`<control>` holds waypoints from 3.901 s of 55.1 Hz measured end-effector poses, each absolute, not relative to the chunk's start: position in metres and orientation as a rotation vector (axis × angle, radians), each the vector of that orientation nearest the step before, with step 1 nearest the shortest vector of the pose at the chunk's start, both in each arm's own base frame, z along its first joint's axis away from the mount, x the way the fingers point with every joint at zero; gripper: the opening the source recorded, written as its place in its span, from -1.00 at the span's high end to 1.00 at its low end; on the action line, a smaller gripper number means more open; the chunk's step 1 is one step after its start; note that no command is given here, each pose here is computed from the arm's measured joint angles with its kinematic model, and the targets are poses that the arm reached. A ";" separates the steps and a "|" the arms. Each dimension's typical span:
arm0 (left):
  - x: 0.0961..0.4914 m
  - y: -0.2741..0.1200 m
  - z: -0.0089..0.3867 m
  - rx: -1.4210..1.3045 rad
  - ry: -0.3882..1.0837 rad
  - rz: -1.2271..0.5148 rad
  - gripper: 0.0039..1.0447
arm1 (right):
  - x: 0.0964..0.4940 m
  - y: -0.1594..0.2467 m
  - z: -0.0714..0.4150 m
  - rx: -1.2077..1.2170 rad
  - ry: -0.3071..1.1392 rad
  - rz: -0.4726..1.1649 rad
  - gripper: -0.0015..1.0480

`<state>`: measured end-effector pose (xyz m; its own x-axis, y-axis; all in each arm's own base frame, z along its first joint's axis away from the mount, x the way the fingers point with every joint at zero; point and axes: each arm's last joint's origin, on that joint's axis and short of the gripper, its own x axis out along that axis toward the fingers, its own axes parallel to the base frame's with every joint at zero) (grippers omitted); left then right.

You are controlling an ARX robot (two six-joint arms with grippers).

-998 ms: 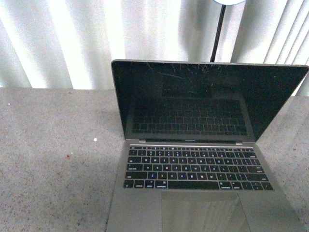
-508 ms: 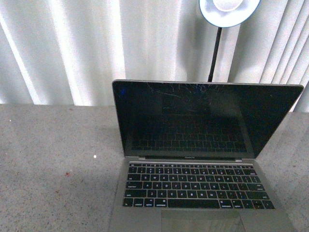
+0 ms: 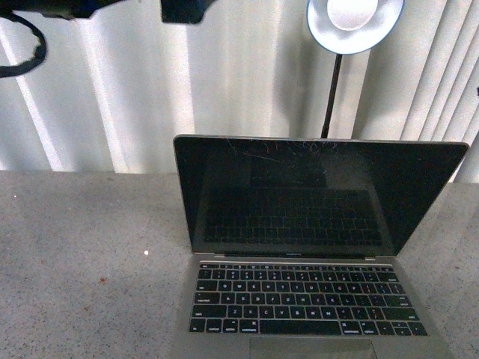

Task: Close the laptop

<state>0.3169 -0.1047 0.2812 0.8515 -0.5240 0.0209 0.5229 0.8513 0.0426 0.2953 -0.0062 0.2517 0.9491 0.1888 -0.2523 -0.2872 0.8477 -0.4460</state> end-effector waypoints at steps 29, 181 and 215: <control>0.368 -0.147 0.253 0.489 0.098 -0.390 0.35 | 0.349 0.021 0.258 -0.685 0.248 0.484 0.66; 0.319 -0.168 0.182 0.667 0.522 -0.824 0.94 | 0.317 0.059 0.173 -0.789 0.597 0.903 0.94; 0.307 -0.171 0.158 0.642 0.568 -0.855 0.94 | 0.303 0.064 0.148 -0.816 0.658 0.972 0.94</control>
<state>0.3071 -0.1707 0.1578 0.5342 -0.4998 -0.6818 0.8222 0.4947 0.2815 0.3029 0.0638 0.1476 0.4205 0.4473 -0.7894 -0.8990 0.3228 -0.2960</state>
